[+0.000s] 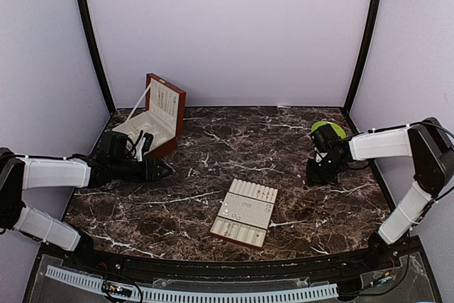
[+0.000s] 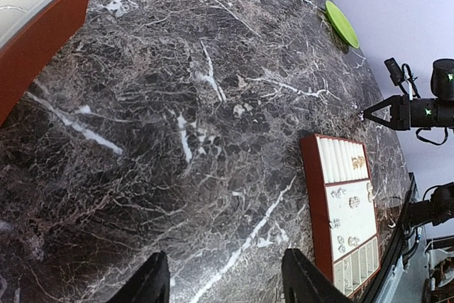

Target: Organize the mixed jewelry

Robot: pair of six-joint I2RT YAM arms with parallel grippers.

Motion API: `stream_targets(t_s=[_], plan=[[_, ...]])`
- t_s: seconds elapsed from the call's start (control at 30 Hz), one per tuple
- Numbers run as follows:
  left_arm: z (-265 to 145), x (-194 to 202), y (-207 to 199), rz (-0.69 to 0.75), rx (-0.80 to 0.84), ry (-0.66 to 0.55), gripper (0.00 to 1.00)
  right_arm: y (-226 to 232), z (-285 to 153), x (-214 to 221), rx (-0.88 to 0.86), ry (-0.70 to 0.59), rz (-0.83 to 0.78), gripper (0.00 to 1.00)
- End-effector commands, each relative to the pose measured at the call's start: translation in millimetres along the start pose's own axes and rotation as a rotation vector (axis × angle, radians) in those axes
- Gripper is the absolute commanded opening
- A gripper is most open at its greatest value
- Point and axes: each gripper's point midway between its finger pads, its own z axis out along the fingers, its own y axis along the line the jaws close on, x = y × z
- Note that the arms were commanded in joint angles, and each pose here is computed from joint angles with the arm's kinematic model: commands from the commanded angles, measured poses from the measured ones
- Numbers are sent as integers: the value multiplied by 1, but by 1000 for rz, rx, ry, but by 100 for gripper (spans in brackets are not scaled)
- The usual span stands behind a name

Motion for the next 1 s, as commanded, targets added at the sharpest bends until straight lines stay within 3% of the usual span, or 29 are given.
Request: stream_targets(t_s=[0.0,0.27,0.8,0.97], plan=[[0,0,0,11,20,-4,57,6,-1,-13,-17,-29,16,11],[-1,0,2,9,19,-5,56,9,-6,-18,-22,-42,18,0],[-19,-21,0,36,19,-87,56,26,-50,-38,-114,-112,17,0],[-28,-29,-15,111,70,-122,56,47,-73,-37,-237,-105,-43,0]])
